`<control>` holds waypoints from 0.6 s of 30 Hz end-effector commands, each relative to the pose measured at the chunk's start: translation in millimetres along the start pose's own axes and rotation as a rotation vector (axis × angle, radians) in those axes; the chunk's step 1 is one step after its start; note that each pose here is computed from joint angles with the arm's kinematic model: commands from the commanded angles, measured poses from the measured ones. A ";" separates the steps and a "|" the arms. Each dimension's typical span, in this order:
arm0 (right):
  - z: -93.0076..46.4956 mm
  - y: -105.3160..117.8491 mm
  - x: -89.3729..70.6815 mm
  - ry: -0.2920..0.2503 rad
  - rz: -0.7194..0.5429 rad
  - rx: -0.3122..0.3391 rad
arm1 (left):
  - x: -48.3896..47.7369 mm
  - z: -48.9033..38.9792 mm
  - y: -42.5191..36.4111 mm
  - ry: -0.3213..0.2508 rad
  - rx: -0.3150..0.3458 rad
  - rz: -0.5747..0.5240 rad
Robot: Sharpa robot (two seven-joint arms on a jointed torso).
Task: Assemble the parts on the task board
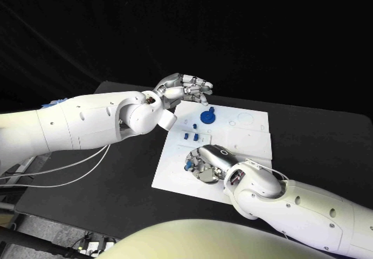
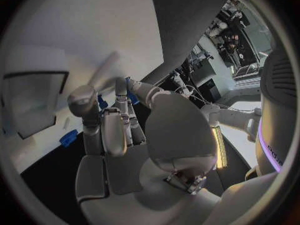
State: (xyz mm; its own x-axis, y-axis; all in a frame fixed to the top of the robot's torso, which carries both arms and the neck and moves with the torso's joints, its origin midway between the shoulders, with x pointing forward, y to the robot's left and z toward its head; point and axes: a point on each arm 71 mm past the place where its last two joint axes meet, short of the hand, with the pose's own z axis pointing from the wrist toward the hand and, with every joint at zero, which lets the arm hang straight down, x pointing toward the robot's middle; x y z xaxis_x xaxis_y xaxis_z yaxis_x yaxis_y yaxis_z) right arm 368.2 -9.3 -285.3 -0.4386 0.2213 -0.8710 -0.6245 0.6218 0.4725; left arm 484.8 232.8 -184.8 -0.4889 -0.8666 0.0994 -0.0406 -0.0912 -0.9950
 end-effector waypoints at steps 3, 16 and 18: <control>-1.6 -2.9 1.9 0.008 -0.031 0.034 | 2.2 0.0 -0.7 0.020 0.003 -0.004; -5.0 0.9 -2.9 -0.049 -0.004 -0.006 | 2.0 -0.1 -0.3 0.023 -0.002 -0.005; -7.1 0.1 -4.6 -0.066 0.006 -0.010 | 2.1 0.1 -0.2 0.024 -0.002 -0.005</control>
State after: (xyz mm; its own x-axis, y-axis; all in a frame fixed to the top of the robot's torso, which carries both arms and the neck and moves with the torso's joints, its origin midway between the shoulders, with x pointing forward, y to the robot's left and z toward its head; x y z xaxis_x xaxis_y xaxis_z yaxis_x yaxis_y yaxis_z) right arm 366.0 -15.0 -283.5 -0.4189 0.2371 -0.8765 -0.6197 0.6309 0.4668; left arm 484.7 233.4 -185.2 -0.4903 -0.8658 0.0997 -0.0455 -0.0888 -0.9950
